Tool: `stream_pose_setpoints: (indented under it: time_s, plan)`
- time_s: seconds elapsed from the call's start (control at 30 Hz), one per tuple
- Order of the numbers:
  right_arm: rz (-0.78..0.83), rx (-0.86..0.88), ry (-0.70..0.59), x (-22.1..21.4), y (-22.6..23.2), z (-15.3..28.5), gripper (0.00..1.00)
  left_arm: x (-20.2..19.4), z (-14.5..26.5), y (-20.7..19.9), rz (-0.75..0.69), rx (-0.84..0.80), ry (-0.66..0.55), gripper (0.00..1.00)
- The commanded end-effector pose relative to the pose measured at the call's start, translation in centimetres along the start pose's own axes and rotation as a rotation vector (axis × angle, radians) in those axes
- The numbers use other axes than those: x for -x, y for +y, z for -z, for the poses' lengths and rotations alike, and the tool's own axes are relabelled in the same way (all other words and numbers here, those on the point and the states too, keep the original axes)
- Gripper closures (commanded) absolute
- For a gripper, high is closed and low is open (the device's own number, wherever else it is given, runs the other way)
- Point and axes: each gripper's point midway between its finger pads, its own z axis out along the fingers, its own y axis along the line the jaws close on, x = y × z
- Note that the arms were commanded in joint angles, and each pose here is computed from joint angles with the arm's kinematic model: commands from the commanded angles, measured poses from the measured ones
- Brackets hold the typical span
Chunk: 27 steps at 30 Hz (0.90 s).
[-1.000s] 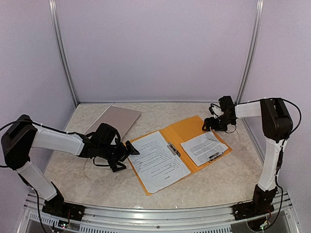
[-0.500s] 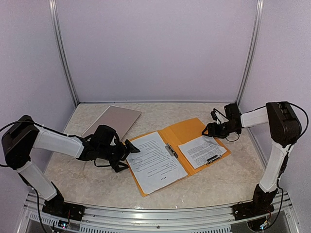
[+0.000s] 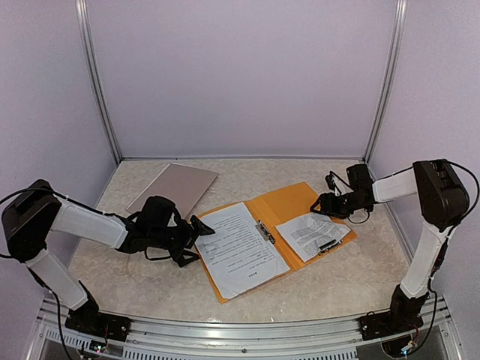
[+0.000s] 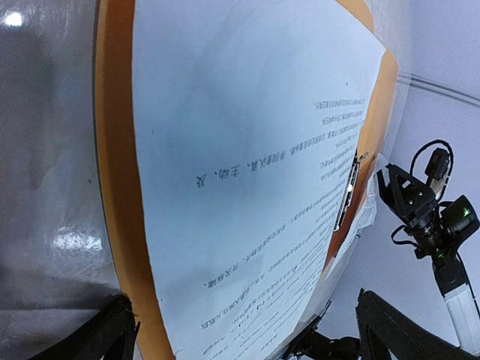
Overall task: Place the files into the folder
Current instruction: Close the folder with files at the center of the board.
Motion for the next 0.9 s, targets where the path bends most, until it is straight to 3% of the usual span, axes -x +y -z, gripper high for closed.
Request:
stream_pose_setpoints:
  time_s: [0.0, 0.47, 0.87]
  plan:
    - [-0.098, -0.033, 0.178, -6.2, -0.7, -1.4, 0.29, 0.1, -1.1, 5.0, 0.006, 0.147, 0.005, 0.01]
    - [-0.103, -0.038, 0.176, -6.7, -0.8, -1.4, 0.30, 0.5, -4.3, -1.2, -0.098, -0.090, 0.065, 0.03]
    - [-0.103, -0.043, 0.182, -7.1, -1.0, -1.6, 0.30, 0.1, -7.5, -9.1, -0.248, -0.241, 0.149, 0.06]
